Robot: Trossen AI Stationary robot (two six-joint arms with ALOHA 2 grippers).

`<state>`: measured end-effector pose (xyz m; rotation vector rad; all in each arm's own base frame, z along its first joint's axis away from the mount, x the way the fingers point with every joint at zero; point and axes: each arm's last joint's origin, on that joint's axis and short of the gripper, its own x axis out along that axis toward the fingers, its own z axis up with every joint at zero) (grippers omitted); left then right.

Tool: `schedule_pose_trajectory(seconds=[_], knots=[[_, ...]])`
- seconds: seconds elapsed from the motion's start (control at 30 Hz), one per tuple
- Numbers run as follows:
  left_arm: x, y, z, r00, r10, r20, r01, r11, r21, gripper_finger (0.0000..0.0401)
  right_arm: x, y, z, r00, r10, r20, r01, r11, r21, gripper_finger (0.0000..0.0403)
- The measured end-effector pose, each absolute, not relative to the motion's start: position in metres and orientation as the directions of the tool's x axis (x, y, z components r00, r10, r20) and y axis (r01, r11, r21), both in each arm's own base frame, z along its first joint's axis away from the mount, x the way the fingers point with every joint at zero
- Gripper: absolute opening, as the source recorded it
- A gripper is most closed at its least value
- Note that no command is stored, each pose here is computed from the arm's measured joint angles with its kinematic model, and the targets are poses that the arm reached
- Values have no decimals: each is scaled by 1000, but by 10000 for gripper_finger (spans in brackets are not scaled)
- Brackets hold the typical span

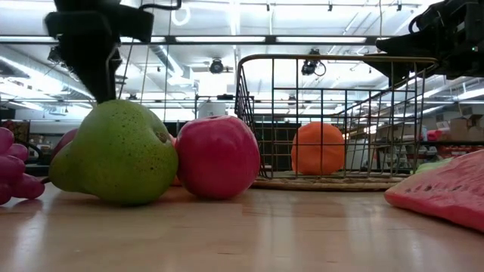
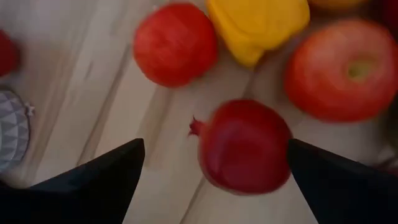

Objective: Build produce basket
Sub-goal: Put the pomegranate into the wire basket

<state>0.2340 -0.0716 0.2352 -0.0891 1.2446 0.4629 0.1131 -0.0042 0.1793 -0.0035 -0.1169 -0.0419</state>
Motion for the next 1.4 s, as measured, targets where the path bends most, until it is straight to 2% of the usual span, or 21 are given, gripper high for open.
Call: schedule_pose_trajectory(seconds=[0.13,0.37,0.57,0.87,1.07,1.4], knots=[[233,-75,230,228,277,-934,-255,942,217,398,113,-4,179,992,-41,117,42,999,-1,231],[236,-76,224,268,265,-926,-152,961,231,398,113,-4,179,992,-41,117,42,999,-1,231],[238,-79,193,354,137,-925,-94,989,111,398,113,-4,179,992,-41,117,42,999,-1,231],[227,-76,173,305,146,-941,-99,988,121,398,113,-4,179,992,-41,117,42,999,-1,231],[230,-77,174,336,135,-932,-209,976,66,398,113,-4,179,992,-42,117,42,999,-1,231],[230,-77,174,336,132,-933,-207,976,64,398,113,-4,179,992,-41,117,42,999,-1,231]])
